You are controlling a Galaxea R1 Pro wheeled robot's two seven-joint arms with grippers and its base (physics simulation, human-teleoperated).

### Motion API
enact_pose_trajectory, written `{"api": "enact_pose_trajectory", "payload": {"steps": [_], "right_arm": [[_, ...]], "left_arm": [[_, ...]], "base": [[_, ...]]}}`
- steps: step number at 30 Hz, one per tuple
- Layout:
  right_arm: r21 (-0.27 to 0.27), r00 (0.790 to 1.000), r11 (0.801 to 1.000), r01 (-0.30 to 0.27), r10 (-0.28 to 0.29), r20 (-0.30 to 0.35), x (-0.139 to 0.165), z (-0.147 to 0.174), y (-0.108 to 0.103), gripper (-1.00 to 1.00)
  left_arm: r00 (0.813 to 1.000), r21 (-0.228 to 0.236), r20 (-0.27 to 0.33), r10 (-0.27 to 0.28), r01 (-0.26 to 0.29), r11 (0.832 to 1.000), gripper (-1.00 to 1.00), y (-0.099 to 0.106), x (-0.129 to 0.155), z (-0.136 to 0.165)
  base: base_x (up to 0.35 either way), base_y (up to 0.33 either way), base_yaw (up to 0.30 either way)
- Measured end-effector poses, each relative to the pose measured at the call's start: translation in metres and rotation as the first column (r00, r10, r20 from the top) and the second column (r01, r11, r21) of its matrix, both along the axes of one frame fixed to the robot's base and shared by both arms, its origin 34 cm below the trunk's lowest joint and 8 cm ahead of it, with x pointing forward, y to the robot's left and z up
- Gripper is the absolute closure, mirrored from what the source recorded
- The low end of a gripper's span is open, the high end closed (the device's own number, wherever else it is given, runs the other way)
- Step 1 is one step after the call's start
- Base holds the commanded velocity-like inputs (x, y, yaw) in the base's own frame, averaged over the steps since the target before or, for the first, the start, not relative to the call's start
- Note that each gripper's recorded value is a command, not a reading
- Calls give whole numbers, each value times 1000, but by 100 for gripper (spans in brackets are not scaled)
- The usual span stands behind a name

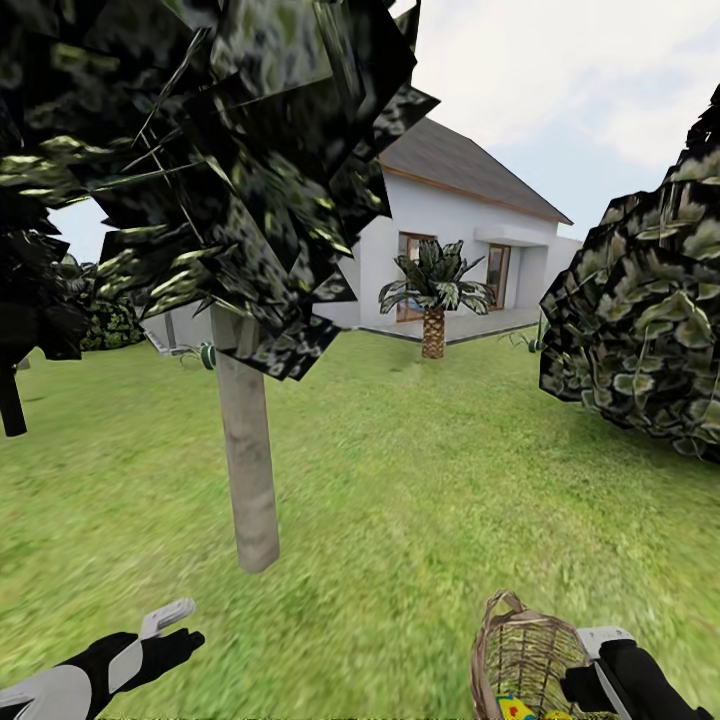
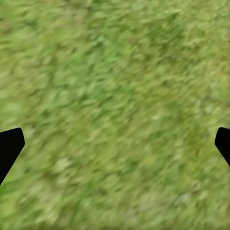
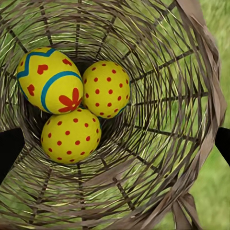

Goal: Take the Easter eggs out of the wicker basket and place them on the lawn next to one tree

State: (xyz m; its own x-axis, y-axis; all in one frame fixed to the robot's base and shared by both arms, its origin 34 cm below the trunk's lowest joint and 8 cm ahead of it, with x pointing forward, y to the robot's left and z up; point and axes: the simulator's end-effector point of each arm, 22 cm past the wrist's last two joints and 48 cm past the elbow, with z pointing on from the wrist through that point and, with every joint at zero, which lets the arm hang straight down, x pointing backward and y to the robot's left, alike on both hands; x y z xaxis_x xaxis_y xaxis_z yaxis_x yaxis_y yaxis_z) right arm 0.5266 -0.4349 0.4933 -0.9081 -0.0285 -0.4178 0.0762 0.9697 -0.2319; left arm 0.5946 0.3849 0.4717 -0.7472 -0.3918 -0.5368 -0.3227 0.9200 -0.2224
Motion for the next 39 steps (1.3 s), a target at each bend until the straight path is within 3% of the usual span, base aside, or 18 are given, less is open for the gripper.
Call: {"api": "enact_pose_trajectory", "payload": {"steps": [39], "right_arm": [[5,1000,1000,-2,2,2,-19,-85,3,-100]], "left_arm": [[1000,-1,2,-1,1,1000,-100,-1,-18,-84]], "base": [[0,0,0]]}}
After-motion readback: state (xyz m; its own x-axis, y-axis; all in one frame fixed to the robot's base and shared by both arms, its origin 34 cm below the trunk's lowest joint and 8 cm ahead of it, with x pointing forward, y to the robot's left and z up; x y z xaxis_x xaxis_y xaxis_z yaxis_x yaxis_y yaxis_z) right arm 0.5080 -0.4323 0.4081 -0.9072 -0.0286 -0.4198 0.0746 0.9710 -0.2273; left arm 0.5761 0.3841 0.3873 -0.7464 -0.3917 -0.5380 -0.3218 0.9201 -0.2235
